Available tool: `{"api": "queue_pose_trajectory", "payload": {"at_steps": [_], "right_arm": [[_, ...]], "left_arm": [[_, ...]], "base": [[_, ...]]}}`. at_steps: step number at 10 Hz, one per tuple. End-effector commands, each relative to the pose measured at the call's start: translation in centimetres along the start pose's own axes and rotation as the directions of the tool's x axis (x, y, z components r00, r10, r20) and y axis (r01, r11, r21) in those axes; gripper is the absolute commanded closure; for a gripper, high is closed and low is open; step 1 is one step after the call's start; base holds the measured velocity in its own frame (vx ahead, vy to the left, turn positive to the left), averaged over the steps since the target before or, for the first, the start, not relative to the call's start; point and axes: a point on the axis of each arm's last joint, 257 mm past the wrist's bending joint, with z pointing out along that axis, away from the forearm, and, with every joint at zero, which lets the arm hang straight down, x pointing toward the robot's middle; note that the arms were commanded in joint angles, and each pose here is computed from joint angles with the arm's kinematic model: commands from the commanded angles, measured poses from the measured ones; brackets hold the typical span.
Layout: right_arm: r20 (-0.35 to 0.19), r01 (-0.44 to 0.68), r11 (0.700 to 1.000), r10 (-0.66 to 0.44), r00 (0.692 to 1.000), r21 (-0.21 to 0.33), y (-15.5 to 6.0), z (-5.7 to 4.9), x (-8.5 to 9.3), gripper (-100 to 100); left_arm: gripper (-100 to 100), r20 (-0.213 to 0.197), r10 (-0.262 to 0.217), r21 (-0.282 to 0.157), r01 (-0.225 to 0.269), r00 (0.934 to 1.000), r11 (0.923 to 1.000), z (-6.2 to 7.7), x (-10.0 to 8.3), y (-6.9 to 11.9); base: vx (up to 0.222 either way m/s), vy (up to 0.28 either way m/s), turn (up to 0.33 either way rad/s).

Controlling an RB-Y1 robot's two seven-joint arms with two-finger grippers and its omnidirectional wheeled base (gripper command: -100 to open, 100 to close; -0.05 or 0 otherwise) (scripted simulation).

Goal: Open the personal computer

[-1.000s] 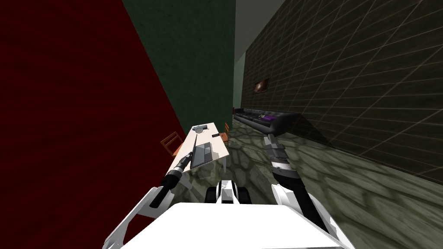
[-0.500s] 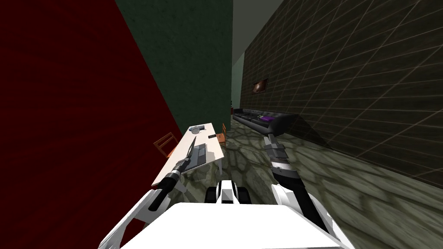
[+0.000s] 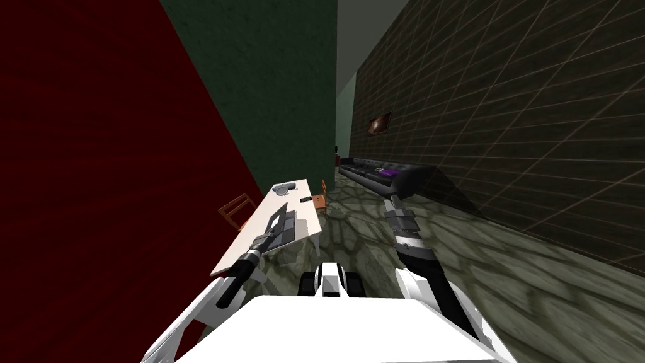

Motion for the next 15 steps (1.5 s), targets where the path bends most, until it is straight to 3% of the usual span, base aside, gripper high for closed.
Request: {"api": "queue_pose_trajectory", "payload": {"at_steps": [1,8,15], "right_arm": [[0.0,0.0,1.0,0.0,1.0,0.0,0.0,0.0,0.0,0],[0.0,0.0,1.0,0.0,1.0,0.0,0.0,0.0,0.0,0],[0.0,0.0,1.0,0.0,1.0,0.0,0.0,0.0,0.0,0]], "left_arm": [[-100,0.038,-0.005,0.0,0.005,0.9993,1.0,1.2,-0.4,0.3],[-100,0.105,-0.039,0.0,0.039,0.9937,0.9992,3.8,-0.5,0.6],[-100,0.154,-0.087,0.016,0.086,0.9842,0.9962,6.1,0.2,-0.3]], "base": [[0.0,-0.047,0.117],[0.002,-0.039,0.085],[0.001,-0.038,0.08]]}}
